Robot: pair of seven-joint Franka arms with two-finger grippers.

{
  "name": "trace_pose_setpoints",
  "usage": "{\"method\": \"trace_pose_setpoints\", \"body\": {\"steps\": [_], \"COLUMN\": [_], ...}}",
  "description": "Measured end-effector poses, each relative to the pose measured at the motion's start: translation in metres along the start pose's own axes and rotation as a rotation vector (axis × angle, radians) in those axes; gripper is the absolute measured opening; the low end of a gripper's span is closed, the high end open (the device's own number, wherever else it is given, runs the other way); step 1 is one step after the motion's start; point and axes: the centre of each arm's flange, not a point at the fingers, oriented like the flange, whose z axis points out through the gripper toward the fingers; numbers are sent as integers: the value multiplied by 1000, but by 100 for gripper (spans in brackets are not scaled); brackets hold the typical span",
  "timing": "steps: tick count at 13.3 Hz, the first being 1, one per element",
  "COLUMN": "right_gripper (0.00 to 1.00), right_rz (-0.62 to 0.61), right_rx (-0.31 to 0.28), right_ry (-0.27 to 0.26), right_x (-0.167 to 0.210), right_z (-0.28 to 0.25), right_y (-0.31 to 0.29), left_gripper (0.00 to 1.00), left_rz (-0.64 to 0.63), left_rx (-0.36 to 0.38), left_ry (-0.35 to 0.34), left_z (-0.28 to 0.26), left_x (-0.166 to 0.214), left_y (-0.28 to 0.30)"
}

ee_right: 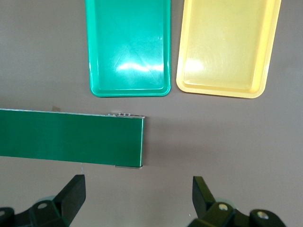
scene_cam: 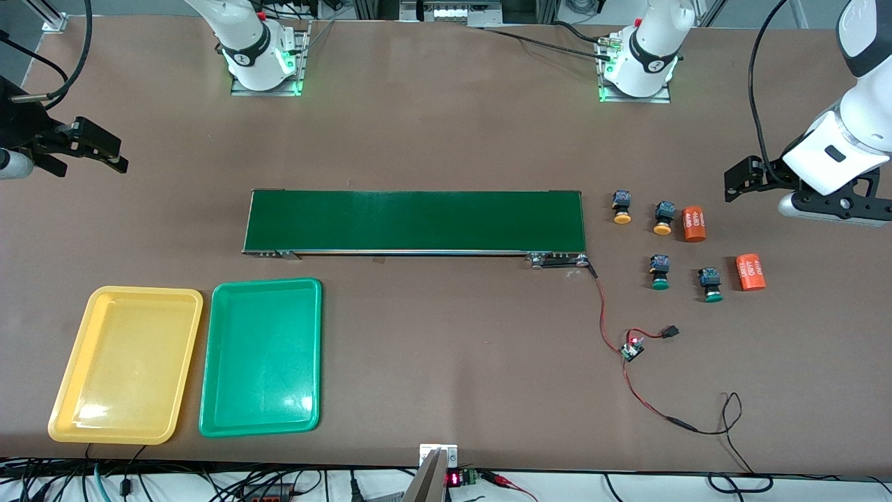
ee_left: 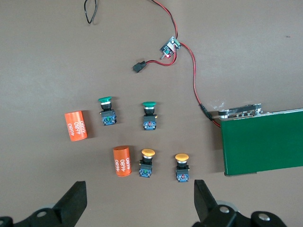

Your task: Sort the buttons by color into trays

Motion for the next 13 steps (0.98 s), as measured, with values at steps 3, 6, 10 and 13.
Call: {"method": "trace_pose_setpoints", "body": {"steps": [3,6,10,13], "right_gripper": [100,100,100,100], "right_rz": [-1,-1,-1,-2], "right_rx": [0,0,0,0], "right_ry": [0,0,0,0], "right_x": [0,0,0,0], "right_z": [0,0,0,0], "right_y": [0,0,-1,-1], "left_gripper": [100,100,100,100], "left_rz": [-3,-6,-6,-4], "left_rx": [0,0,-3,-5], "left_ry": [0,0,-39,-71], "left_z": [0,0,7,16], "left_x": [0,0,-1,1], "left_y": [-2,-3,-3,-3]}}
